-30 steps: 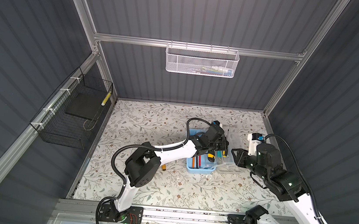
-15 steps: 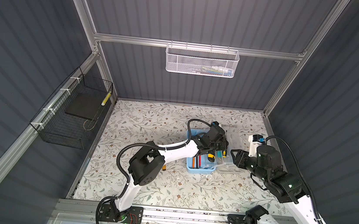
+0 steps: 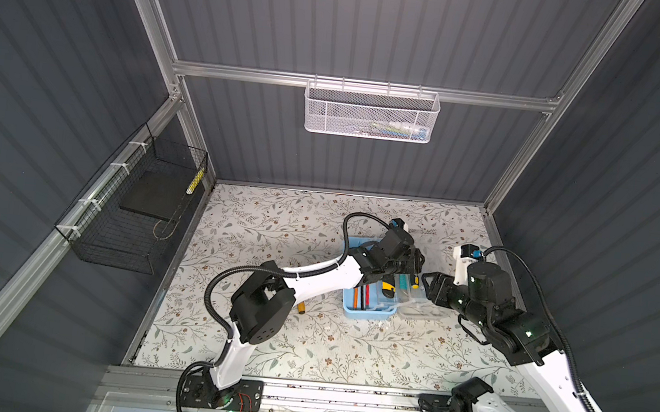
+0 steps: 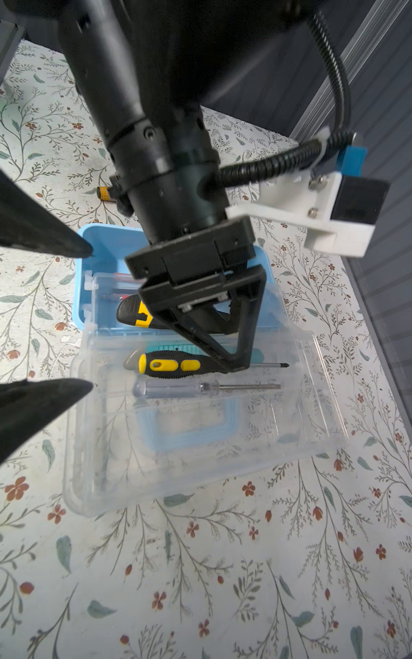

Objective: Pack the tool kit
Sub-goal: 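Carry the black-yellow screwdriver into the box while right gripper holds the lid, then withdraw left gripper from the box while right gripper moves to the clear screwdriver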

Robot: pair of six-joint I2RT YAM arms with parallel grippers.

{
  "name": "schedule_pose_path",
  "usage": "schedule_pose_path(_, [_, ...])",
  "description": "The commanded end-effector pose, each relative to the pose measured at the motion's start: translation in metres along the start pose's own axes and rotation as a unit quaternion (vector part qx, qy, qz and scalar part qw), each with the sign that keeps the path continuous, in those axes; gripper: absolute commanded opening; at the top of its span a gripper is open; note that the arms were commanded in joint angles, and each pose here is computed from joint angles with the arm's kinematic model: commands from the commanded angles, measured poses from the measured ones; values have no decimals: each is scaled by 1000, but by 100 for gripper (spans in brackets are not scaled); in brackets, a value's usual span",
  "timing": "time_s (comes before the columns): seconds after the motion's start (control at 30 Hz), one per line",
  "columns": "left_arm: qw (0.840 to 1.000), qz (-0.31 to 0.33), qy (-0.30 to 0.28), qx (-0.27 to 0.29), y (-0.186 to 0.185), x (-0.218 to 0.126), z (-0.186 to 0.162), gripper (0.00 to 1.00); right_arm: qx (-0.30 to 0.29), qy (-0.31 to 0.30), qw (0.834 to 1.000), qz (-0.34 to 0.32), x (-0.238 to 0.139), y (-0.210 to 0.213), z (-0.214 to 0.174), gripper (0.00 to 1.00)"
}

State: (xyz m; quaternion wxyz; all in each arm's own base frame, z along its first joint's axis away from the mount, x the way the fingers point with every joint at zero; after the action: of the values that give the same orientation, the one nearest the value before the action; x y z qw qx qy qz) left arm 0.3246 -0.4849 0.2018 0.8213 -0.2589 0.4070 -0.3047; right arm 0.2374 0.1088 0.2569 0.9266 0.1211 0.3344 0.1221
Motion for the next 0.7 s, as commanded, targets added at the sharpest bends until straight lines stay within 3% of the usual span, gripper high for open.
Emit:
schedule_pose_path(0.0, [998,11,-31,58,-9,-45,19,60,-6,-3,1000,20,-2,10,9,54])
schedule_pose_path(0.23, [986,126,-33,109,59,-113,-1,60,-47,29,997,44,22,49,9,52])
schedule_pose_path(0.4, [958,256,-47,123,121,-175,-7,59,-118,70,989,59,51,102,-4,53])
schedule_pose_path(0.53, [952,293,-54,77,169,-214,-18,59,-146,105,980,91,77,140,-20,55])
schedule_pose_path(0.67, [956,286,-67,-15,218,-235,-37,58,-168,143,969,115,108,174,-40,54])
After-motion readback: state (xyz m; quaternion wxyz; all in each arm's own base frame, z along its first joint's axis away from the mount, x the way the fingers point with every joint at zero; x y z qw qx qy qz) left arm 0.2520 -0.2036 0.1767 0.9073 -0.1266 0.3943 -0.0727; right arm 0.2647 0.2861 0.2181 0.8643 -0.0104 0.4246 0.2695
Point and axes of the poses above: each gripper's point midway between its finger pads, its own x axis out along the fingers, its own y axis along the line the jaws close on, z = x × y, the point moved 1 cm from there along -x, back along the fingers, and after that the axes turned 6 degrees about -x, right-handed, at the moved point
